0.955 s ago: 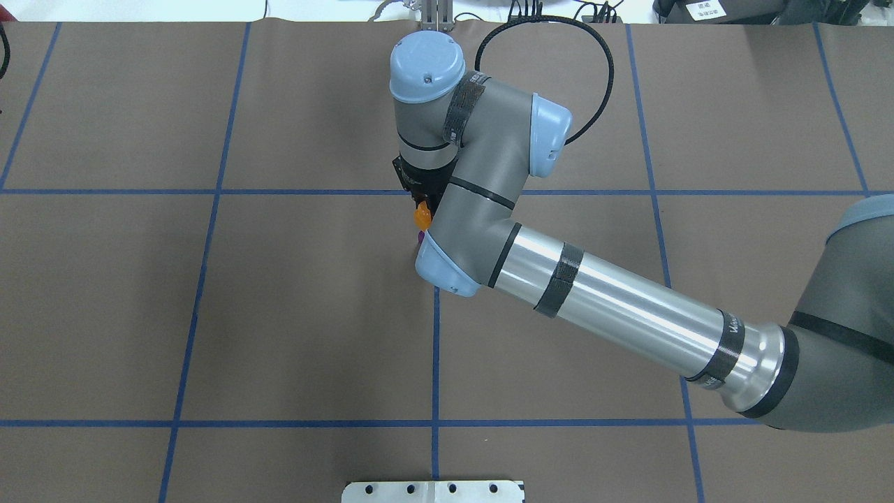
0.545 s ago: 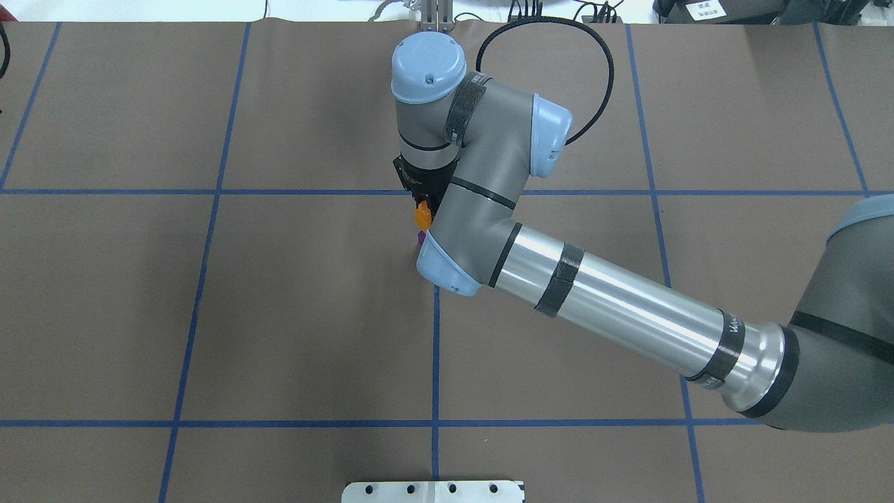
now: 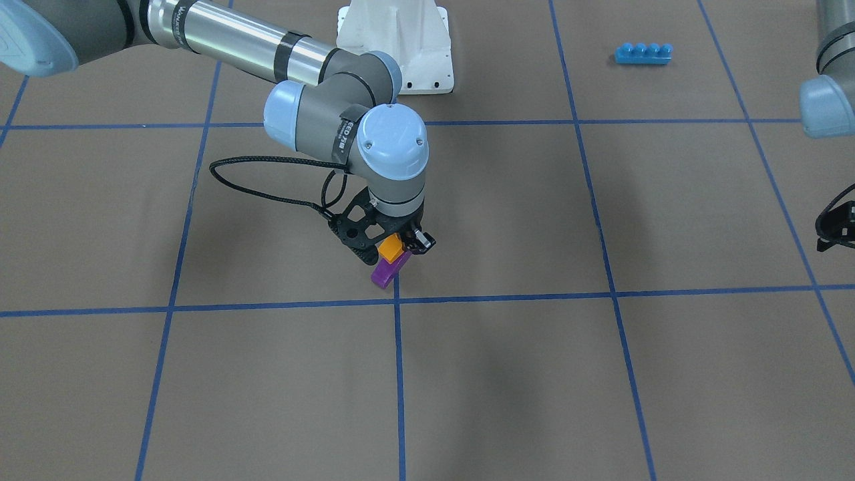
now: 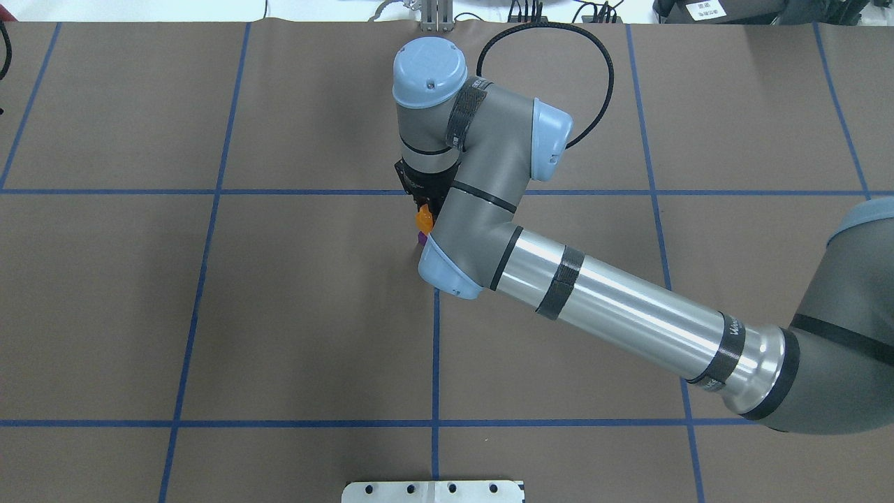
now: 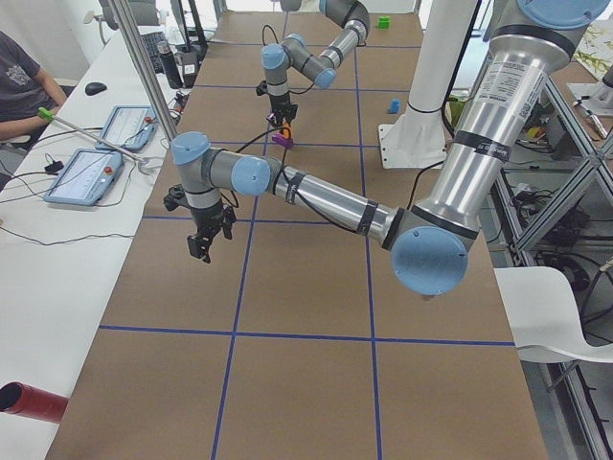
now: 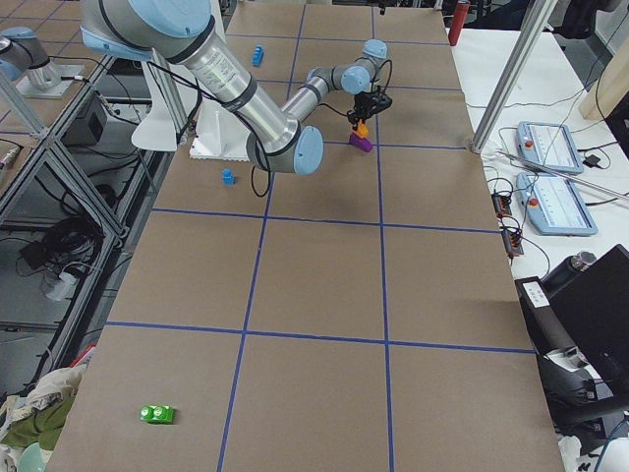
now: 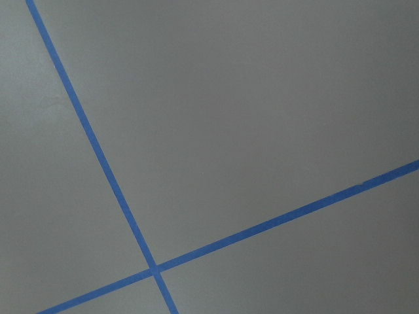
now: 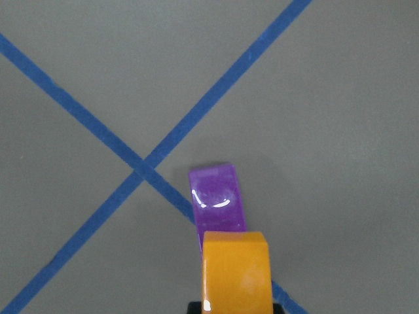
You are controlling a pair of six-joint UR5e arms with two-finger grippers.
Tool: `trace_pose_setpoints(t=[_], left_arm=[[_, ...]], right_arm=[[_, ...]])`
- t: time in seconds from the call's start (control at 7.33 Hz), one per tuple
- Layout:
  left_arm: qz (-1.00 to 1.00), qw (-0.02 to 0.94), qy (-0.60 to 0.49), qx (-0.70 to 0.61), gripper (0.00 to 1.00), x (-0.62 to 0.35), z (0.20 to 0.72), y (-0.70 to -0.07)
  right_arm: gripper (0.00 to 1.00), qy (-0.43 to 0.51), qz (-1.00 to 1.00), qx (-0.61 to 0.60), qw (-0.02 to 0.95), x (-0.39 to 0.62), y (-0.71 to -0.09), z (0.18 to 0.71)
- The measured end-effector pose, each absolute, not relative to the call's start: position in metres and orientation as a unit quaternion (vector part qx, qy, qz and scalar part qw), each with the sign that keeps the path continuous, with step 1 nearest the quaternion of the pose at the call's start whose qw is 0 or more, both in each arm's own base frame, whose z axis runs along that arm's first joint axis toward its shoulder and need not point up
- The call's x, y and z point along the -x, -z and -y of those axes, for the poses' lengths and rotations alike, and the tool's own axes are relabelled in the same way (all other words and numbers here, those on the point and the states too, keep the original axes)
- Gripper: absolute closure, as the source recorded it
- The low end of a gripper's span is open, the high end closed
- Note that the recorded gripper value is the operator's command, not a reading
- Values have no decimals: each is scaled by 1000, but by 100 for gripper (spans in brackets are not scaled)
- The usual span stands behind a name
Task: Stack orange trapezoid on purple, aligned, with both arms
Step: 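Lower and align the orange block onto the purple block with the right gripper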
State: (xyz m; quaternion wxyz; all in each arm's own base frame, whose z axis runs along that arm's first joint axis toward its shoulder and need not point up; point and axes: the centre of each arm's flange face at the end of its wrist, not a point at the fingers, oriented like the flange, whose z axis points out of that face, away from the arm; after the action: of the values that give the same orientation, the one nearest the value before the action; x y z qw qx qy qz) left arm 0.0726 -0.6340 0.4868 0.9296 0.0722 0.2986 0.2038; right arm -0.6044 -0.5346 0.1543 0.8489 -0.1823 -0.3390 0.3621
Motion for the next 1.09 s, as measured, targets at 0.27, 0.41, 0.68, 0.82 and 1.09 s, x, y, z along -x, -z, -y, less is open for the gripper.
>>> trace_pose_setpoints(t=[0.27,0.41,0.68,0.82,1.09], left_arm=[[-299,930,-204,-72,0,-73,634,-487],[-299,930,-204,-72,0,-73,634,-487],[-299,930,-204,-72,0,-74,634,-487],[-298,930,-204,-72,0,-74,635,-486],[-299,930,-204,-72,0,-74,635,-487]], right_arm=[[100,-360,337,183,850,607,-156,531],[100,-360,336,183,851,608,-158,531],[100,-360,335,183,851,609,-162,530],[100,-359,335,183,852,609,-162,530],[100,-358,333,183,853,609,-166,530]])
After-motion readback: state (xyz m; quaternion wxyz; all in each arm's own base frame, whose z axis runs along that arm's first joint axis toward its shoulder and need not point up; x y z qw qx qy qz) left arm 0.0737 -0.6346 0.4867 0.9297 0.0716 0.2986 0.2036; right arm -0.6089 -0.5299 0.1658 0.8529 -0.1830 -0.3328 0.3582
